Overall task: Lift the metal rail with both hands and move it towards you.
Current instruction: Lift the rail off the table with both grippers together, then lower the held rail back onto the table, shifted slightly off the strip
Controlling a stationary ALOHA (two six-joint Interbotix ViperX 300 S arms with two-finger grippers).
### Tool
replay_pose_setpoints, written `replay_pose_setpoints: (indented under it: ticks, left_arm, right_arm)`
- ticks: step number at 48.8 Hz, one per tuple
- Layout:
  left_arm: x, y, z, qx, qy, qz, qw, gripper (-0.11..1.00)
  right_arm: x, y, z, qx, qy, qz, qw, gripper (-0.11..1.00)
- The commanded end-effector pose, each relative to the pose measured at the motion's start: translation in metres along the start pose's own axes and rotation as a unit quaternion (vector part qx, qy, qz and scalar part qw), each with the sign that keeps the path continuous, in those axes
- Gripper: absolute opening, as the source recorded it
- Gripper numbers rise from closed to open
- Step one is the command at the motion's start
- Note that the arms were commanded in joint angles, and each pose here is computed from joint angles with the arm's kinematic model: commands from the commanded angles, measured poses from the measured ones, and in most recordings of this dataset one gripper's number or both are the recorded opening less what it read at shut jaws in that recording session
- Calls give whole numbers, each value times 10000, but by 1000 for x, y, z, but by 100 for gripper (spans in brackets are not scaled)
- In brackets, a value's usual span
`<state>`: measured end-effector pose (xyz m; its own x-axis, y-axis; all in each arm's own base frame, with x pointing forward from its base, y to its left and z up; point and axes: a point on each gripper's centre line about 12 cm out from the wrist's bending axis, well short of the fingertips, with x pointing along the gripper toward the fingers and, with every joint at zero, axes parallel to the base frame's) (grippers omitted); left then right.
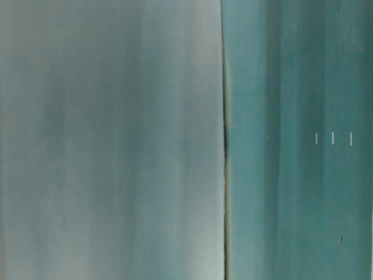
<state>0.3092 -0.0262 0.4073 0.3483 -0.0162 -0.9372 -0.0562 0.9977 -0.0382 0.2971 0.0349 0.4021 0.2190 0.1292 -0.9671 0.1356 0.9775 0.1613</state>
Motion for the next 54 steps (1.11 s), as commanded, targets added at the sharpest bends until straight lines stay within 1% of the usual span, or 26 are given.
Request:
replay_pose_setpoints:
  ticks: [1,5,7,13,18,34,40,48,52,54]
  left_arm:
    - [-27,1,8,-167,-254,-13,9995,28]
    - [-34,0,11,-217,-186,-6,9996,28]
    - [-40,0,14,-256,-261,-17,9993,28]
    - [-53,-3,22,-277,-485,-75,9984,28]
    - [-54,-2,25,-277,-502,-67,9983,28]
    - [-54,-2,25,-277,-494,-65,9984,28]
    - [-52,-1,26,-290,-488,-55,9984,28]
    - [-43,5,26,-327,-357,6,9988,28]
    - [-32,16,25,-450,-221,196,9985,28]
    - [-27,21,24,-498,-148,232,9984,28]
  right_arm:
    - [-21,-3,7,389,-185,-1,9991,40]
    - [-31,-2,9,370,-239,3,9990,40]
    - [-35,0,10,354,-281,16,9990,40]
    - [-43,1,12,333,-378,35,9987,40]
    - [-44,1,12,331,-400,41,9986,40]
    - [-45,2,12,328,-413,52,9986,40]
    - [-42,0,13,322,-391,20,9987,40]
    - [-31,-6,13,314,-296,-112,9990,40]
    - [-22,-12,11,288,-226,-197,9991,40]
    - [-18,-15,11,281,-216,-241,9991,40]
